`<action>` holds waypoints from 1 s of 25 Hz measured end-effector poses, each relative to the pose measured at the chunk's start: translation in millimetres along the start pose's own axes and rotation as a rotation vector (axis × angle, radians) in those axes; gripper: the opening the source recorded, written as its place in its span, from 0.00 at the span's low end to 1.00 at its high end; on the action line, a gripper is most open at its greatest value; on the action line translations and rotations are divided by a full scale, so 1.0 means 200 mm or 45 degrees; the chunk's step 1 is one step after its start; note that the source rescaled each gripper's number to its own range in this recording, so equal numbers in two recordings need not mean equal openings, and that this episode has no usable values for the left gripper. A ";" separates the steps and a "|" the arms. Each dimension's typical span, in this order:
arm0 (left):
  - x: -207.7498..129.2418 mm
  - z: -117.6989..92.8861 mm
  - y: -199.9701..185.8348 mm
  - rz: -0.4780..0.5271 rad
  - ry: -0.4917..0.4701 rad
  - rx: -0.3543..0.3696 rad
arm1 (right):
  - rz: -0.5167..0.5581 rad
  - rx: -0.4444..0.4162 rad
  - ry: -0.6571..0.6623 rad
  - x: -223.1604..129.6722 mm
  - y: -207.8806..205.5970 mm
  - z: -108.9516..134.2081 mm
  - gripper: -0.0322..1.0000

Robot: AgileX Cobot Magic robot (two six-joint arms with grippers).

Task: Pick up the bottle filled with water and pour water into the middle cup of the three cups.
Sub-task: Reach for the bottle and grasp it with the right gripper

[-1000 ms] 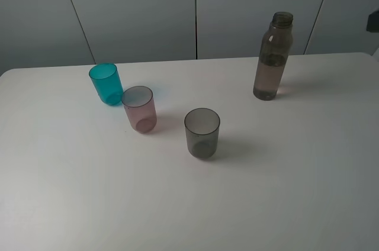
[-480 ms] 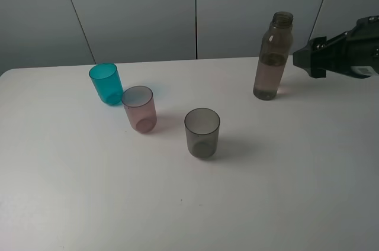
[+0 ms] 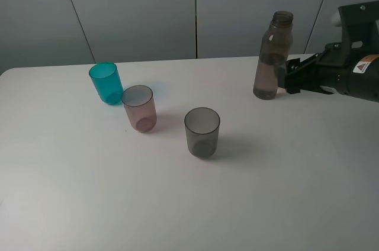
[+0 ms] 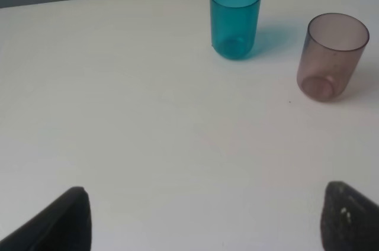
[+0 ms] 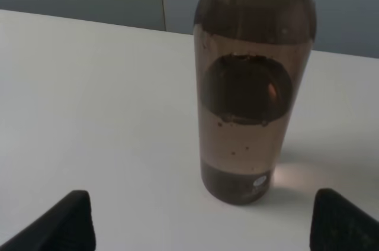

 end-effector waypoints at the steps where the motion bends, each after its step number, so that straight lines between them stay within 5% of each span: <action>1: 0.00 0.00 0.00 0.000 0.000 0.000 | -0.015 0.001 -0.012 0.00 0.02 0.00 0.40; 3: 0.00 0.00 0.00 0.000 0.000 0.000 | -0.053 0.008 -0.026 0.00 0.06 0.01 0.47; 9: 0.00 0.00 0.00 0.000 0.000 0.000 | -0.134 0.028 0.012 -0.02 0.16 0.02 0.96; 25: 0.00 0.00 0.00 0.000 0.000 0.000 | -0.181 -0.026 0.108 -0.23 0.37 -0.02 1.00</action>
Point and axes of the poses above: a point on each arm's last joint axis where the gripper is mounted, y pointing out along that axis toward the gripper, z along the wrist's bending axis when the last joint is at zero, x = y × z, the point moved 8 cm from there along y, pointing out along that axis toward the gripper
